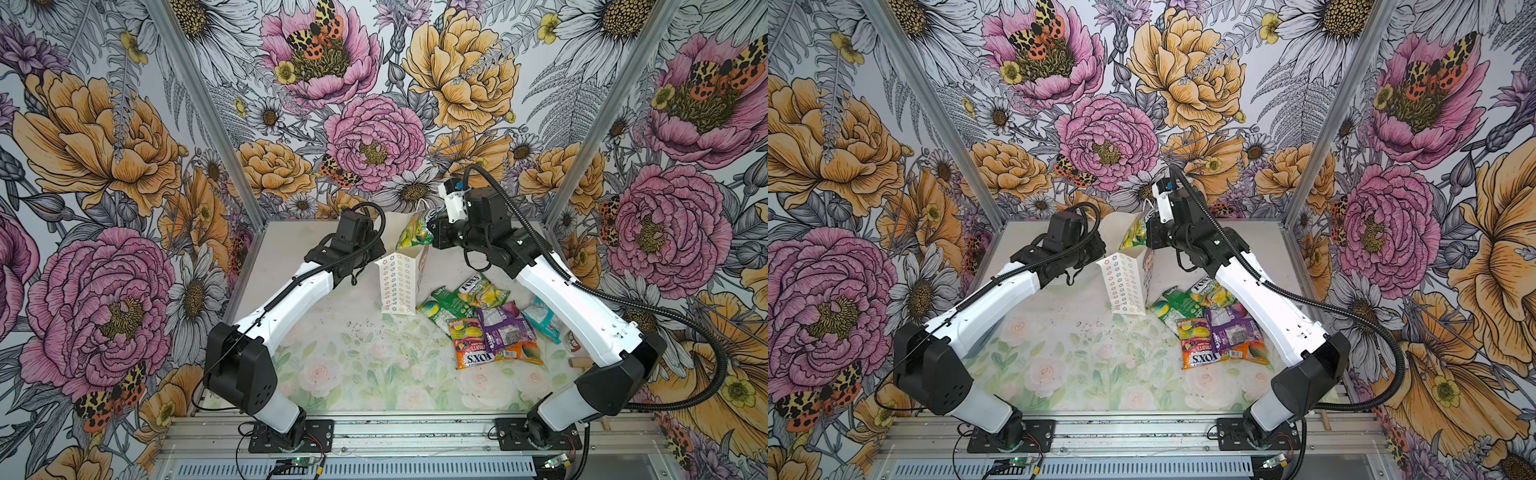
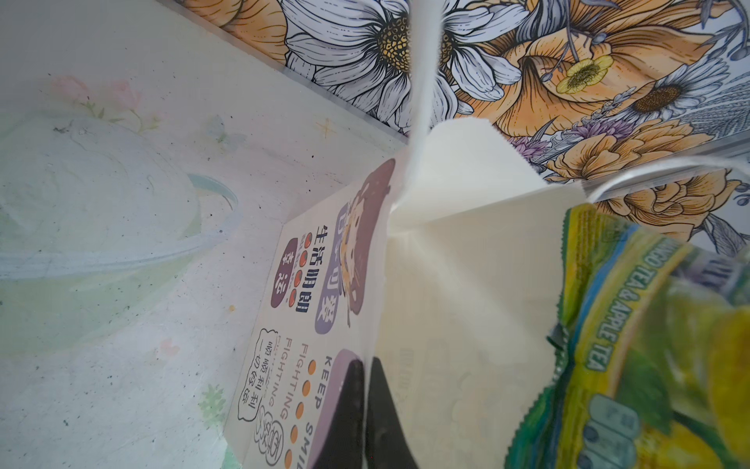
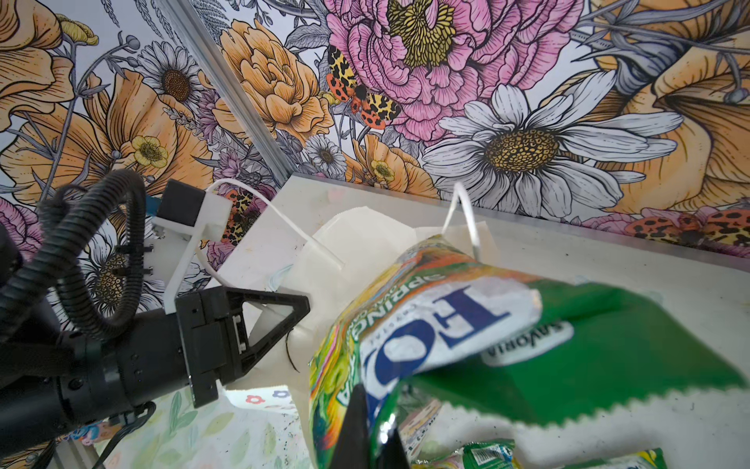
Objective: Place the snacks into the paper bag
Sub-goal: Place the snack in the paper bag.
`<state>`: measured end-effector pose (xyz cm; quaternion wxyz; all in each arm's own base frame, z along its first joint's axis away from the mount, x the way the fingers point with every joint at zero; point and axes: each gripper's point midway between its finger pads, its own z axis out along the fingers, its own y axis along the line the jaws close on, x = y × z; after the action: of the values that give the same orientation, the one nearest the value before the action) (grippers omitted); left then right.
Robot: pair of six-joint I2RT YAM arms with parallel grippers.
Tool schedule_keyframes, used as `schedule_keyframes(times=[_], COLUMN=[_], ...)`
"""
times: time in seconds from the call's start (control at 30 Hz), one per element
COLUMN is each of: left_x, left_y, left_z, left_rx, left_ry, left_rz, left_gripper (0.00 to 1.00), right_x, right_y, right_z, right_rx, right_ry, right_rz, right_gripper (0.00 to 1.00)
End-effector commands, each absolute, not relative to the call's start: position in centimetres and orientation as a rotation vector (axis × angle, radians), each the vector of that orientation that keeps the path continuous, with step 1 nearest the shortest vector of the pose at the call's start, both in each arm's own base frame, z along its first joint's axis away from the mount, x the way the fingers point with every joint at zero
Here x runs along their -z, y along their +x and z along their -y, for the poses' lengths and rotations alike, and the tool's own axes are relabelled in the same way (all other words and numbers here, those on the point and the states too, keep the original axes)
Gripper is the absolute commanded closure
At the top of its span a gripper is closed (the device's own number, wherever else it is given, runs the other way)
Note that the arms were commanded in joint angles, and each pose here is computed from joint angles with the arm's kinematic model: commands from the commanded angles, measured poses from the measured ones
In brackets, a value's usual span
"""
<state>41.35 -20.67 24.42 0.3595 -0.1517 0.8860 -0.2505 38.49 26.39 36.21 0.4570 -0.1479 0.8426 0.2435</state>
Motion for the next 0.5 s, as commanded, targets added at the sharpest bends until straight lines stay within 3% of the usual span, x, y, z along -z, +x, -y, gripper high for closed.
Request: schedule_keyframes(times=[0.0, 0.47], left_x=[-23.9, -24.0], left_y=[41.3, 41.4], left_z=[21.1, 21.7], left_rx=[0.66, 0.666], left_ry=[-0.39, -0.377], left_rz=[-2.305, -2.306], left_gripper=[1.0, 1.0], right_x=[-39.0, -39.3], right_y=[39.0, 39.2], right_z=[-26.7, -29.0], right_rx=[-0.594, -0.545], right_ry=[-0.341, -0.361], right_rz=[-1.993, -1.975], right_gripper=[1.0, 1.0])
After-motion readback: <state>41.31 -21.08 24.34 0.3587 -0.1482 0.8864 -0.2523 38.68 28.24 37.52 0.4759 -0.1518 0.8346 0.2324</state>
